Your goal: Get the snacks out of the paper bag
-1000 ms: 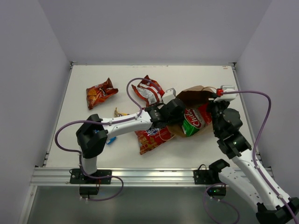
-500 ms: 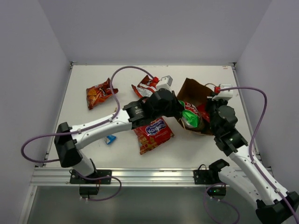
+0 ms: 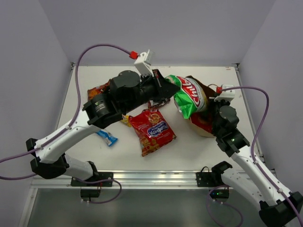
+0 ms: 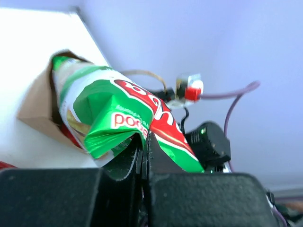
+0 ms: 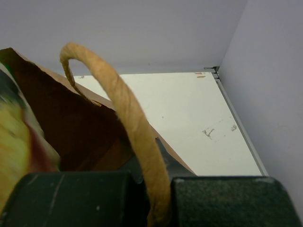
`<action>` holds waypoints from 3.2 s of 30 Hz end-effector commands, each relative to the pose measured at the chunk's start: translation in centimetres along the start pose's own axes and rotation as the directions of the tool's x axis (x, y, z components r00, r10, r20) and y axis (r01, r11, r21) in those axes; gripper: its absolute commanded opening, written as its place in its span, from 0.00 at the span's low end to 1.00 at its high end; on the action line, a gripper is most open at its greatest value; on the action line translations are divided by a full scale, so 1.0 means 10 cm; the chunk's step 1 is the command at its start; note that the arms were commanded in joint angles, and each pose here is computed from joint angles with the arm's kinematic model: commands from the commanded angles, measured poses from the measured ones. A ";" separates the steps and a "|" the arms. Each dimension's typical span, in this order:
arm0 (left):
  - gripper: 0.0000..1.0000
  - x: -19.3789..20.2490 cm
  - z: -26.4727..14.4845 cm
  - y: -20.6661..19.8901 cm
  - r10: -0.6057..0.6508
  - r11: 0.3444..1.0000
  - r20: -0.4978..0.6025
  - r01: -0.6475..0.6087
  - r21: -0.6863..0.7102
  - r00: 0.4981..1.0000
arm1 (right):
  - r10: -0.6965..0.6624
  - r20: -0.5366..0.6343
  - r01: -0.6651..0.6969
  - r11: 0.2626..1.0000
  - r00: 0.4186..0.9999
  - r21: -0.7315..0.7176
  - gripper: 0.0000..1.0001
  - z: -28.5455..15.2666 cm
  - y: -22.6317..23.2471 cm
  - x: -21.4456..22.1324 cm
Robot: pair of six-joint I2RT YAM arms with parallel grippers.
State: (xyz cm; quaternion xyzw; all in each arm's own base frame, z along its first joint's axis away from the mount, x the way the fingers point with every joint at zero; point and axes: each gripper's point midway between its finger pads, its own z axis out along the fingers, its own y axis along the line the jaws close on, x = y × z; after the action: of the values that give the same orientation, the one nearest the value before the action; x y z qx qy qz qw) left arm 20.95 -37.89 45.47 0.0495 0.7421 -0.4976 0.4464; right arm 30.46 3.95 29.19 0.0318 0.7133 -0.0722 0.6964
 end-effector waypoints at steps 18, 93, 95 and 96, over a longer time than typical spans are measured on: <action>0.00 -2.30 -0.81 0.93 0.524 0.765 0.410 -0.201 -0.612 0.747 | 0.024 -0.018 -0.024 1.000 1.000 0.007 0.00 -0.10 -0.07 -0.07; 0.92 1.38 0.75 0.77 0.440 0.895 -0.066 -0.444 -0.048 0.895 | -0.220 0.271 0.257 0.960 0.937 -0.107 0.00 -0.08 0.18 -0.66; 0.92 1.44 0.82 0.80 0.429 0.899 -0.051 -0.431 -0.078 0.902 | -0.211 0.265 0.247 0.963 0.941 -0.110 0.00 -0.08 0.18 -0.65; 0.92 1.57 0.87 0.81 0.440 0.893 -0.063 -0.444 -0.077 0.896 | -0.213 0.259 0.249 0.962 0.942 -0.115 0.00 -0.09 0.18 -0.62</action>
State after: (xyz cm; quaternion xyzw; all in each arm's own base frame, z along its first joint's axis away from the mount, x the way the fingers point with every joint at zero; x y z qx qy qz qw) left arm 20.45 -44.72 24.85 0.2574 0.7660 -0.3289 0.4887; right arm 30.61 5.97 33.15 -0.1319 0.6524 -0.1286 0.7352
